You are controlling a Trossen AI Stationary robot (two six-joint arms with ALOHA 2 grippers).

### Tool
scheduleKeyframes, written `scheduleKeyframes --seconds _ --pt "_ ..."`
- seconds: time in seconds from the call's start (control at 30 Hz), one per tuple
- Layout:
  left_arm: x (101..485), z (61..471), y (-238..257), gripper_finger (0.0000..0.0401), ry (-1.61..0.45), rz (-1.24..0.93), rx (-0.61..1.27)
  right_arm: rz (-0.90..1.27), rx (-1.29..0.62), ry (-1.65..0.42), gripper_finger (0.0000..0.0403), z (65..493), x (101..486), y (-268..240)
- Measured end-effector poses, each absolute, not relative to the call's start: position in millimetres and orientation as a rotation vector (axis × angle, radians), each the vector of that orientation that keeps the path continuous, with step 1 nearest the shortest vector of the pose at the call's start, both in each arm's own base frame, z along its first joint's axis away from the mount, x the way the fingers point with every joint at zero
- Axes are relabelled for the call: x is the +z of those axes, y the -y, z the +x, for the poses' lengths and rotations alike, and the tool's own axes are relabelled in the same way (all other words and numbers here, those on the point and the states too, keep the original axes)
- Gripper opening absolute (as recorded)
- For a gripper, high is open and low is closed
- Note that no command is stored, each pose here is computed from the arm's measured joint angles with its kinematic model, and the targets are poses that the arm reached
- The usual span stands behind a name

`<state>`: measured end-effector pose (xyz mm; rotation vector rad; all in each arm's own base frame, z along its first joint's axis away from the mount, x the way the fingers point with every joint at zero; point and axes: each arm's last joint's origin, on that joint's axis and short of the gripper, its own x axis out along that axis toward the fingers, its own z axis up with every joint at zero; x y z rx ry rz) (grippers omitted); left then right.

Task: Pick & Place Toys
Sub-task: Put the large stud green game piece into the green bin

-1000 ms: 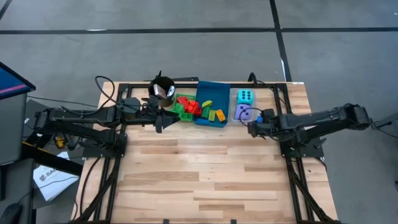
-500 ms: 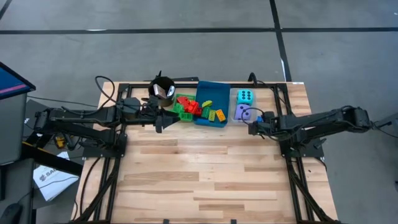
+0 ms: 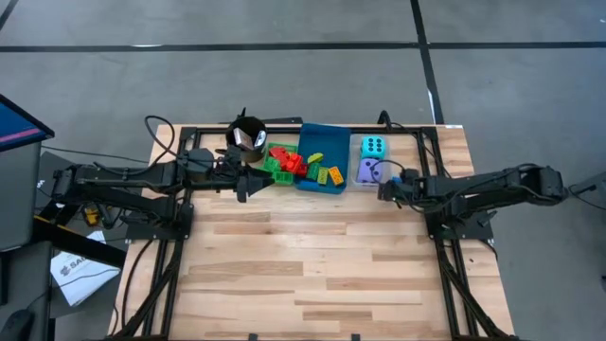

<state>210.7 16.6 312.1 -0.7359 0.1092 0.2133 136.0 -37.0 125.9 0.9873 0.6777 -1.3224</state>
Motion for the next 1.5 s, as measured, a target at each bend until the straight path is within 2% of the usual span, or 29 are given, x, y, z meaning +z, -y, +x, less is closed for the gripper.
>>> scheduleKeyframes --seconds 0.17,0.3,0.43,0.63,0.7,1.1,1.37,1.5 --pt "312.1 210.6 -16.6 0.0208 -0.109 -0.736 0.213 1.011 -1.352 -0.664 0.03 133.9 124.4 40.4" --pt "312.2 210.6 -16.6 0.0208 -0.109 -0.736 0.213 1.021 -1.366 -0.654 0.0278 133.3 124.4 42.8" --pt "312.2 210.5 -17.0 0.0208 -0.104 -0.735 0.225 1.025 -1.374 -0.649 0.0228 133.0 124.5 44.1" --pt "312.2 210.5 -17.1 0.0208 -0.103 -0.734 0.229 1.023 -1.373 -0.651 0.0121 133.0 124.5 44.3" --pt "312.2 210.5 -17.1 0.0208 -0.103 -0.734 0.229 1.011 -1.364 -0.658 0.0102 133.3 124.5 44.3" --pt "312.2 210.5 -17.2 0.0208 -0.102 -0.734 0.231 1.02 -1.351 -0.707 0.0103 136.6 133.3 43.6" --pt "312.2 210.5 -17.2 0.0208 -0.102 -0.734 0.231 0.871 -1.363 -0.774 0.0103 145.7 171.4 47.5" --pt "312.2 210.5 -17.2 0.0208 -0.102 -0.734 0.231 0.796 -1.387 -0.743 0.0103 151.6 198.4 50.7"
